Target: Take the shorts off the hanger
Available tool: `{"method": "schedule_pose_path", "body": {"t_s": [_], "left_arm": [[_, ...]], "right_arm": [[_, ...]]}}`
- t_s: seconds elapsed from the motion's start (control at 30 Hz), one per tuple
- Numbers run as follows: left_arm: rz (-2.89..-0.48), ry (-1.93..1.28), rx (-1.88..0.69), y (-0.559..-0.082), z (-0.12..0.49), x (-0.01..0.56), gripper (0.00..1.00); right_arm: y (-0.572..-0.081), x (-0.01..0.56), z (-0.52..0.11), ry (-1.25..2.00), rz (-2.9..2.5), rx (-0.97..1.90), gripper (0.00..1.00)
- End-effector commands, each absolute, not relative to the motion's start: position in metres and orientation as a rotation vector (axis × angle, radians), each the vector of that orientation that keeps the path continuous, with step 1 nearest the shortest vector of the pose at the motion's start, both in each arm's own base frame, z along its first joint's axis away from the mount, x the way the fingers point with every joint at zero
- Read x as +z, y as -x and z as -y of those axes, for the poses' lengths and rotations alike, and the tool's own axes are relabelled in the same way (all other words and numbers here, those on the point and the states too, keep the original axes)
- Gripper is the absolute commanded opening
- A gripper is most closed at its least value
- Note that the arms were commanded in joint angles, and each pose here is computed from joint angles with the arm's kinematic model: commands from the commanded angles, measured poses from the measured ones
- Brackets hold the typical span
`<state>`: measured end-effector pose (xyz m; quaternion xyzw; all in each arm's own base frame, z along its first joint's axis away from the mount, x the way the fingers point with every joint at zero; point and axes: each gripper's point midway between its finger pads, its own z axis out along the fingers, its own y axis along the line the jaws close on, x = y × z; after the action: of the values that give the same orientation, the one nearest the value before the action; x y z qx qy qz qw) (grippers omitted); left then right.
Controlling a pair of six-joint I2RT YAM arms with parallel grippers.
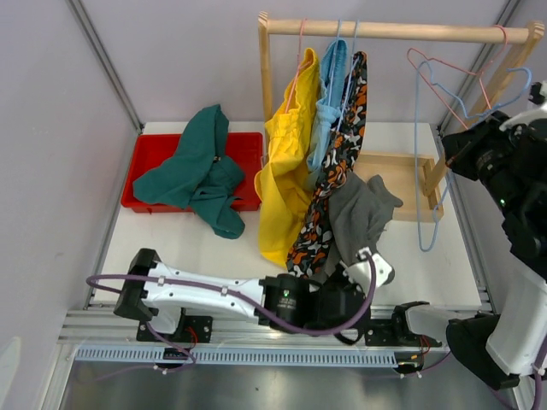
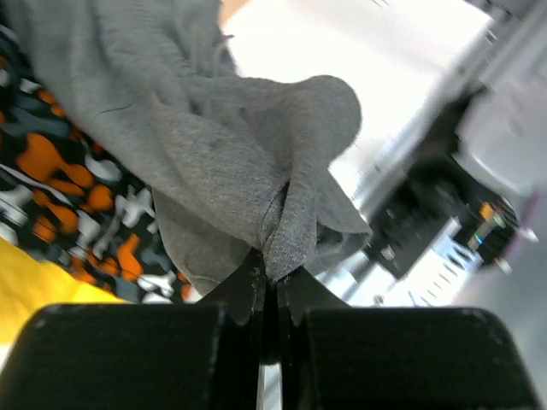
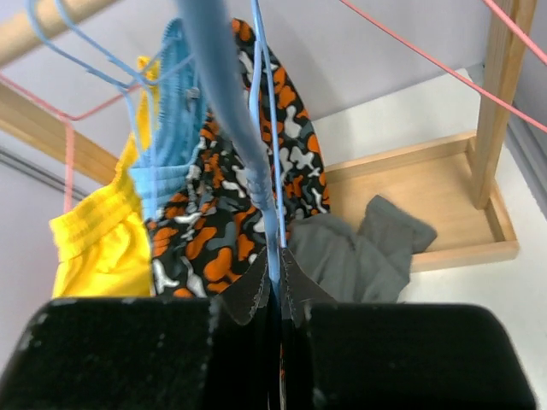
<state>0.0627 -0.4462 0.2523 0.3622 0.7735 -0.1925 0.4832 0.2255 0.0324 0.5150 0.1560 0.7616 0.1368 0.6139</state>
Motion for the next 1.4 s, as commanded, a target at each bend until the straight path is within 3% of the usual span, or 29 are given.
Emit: {"method": "schedule_pose_path", "body": {"t_s": [0.0, 0.13, 0.4, 0.57, 0.87, 1.17, 1.37], "left_arm": [[-1.861, -0.769, -0.604, -0.033, 0.432, 0.297, 0.0], [-1.814, -0.774, -0.67, -0.002, 0.421, 0.334, 0.0], [-1.832, -0.818, -0.594, 0.037, 0.355, 0.34, 0.0], [-1.888, -0.801, -0.515, 0.035, 0.307, 0.318, 0.0], [-1.893, -0.693, -0.537, 0.019, 0.292, 0.311, 0.0], [-1.828, -0.695, -0.513, 0.008, 0.288, 0.348, 0.0], [-1.752, -0.698, -0.517, -0.002, 0.29, 0.39, 0.0]], "right_arm": [[-0.258, 0.52, -0.027, -0.331, -1.711, 0.236, 0.0], [-0.296, 0.515, -0.021, -0.35, -1.734, 0.182, 0.0], [-0.352, 0.554, -0.012, -0.419, -1.583, 0.321, 0.0], [-0.397, 0.545, -0.005, -0.432, -1.577, 0.345, 0.0], [-0.452, 0.548, -0.016, -0.412, -1.536, 0.431, 0.0], [-0.481, 0.49, -0.018, -0.418, -1.677, 0.422, 0.0], [-0.463, 0.463, -0.011, -0.426, -1.725, 0.391, 0.0]]}}
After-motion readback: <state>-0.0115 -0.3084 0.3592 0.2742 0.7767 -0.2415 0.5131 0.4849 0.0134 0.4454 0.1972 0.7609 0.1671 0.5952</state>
